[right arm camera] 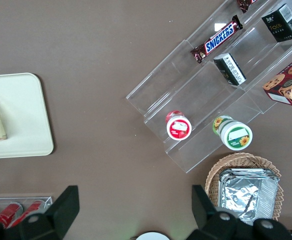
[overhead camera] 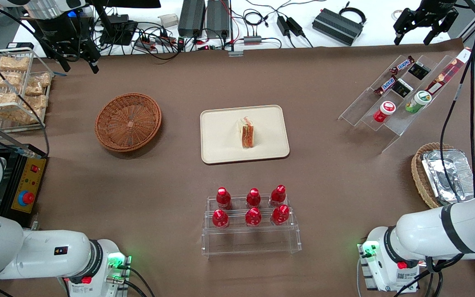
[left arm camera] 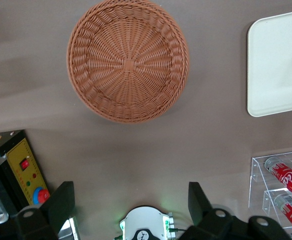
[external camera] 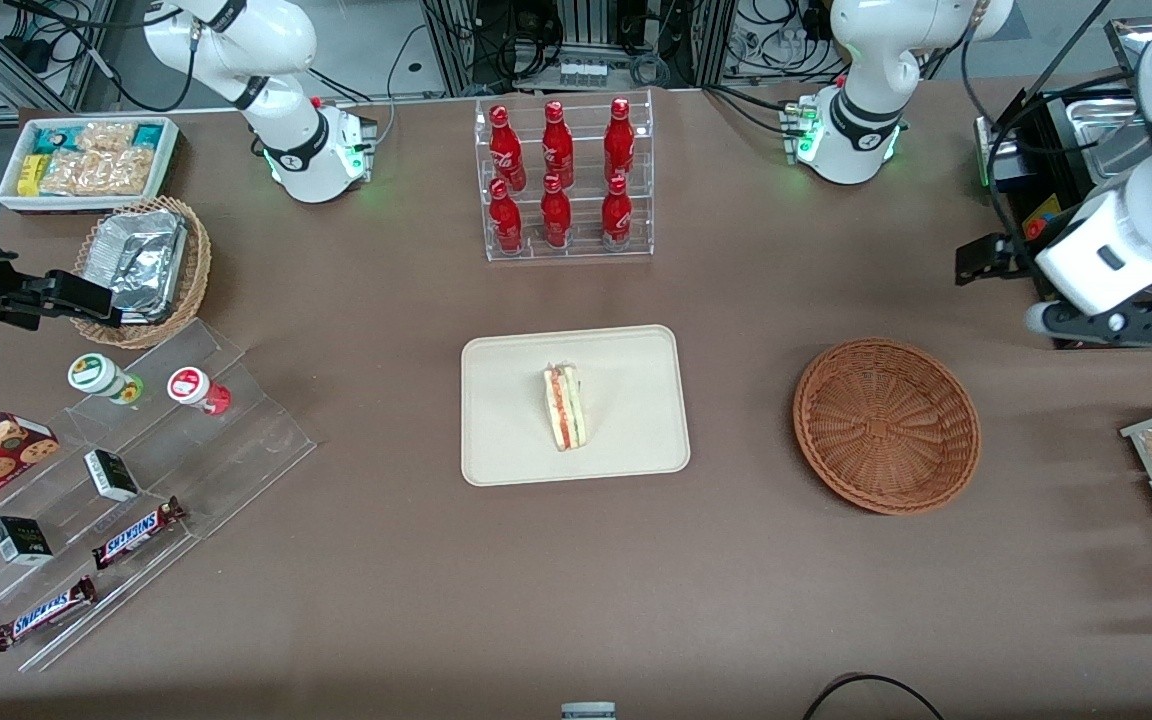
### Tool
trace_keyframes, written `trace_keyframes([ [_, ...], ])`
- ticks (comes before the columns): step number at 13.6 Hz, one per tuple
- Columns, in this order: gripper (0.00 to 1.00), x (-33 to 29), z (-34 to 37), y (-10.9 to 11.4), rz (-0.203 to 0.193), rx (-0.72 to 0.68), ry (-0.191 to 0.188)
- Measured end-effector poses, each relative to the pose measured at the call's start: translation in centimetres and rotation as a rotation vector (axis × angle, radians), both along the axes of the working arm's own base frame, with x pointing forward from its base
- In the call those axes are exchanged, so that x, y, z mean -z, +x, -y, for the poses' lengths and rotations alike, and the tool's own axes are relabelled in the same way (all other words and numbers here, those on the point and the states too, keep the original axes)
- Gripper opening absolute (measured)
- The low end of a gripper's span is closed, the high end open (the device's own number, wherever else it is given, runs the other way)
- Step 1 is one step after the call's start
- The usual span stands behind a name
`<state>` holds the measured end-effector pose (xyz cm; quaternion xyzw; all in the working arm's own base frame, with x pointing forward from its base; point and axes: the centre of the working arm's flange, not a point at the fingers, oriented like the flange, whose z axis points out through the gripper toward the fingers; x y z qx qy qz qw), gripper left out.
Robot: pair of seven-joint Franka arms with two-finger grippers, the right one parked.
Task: Place sandwich from basket to tray
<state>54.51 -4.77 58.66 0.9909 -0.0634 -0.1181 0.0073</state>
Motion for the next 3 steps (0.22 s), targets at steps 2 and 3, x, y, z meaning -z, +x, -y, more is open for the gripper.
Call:
trace_keyframes([
  [2, 1.00, -0.7, -1.2, -0.4, 0.005, -0.020, 0.007],
  [3, 1.00, -1.0, -2.1, -0.4, 0.009, -0.037, 0.009],
])
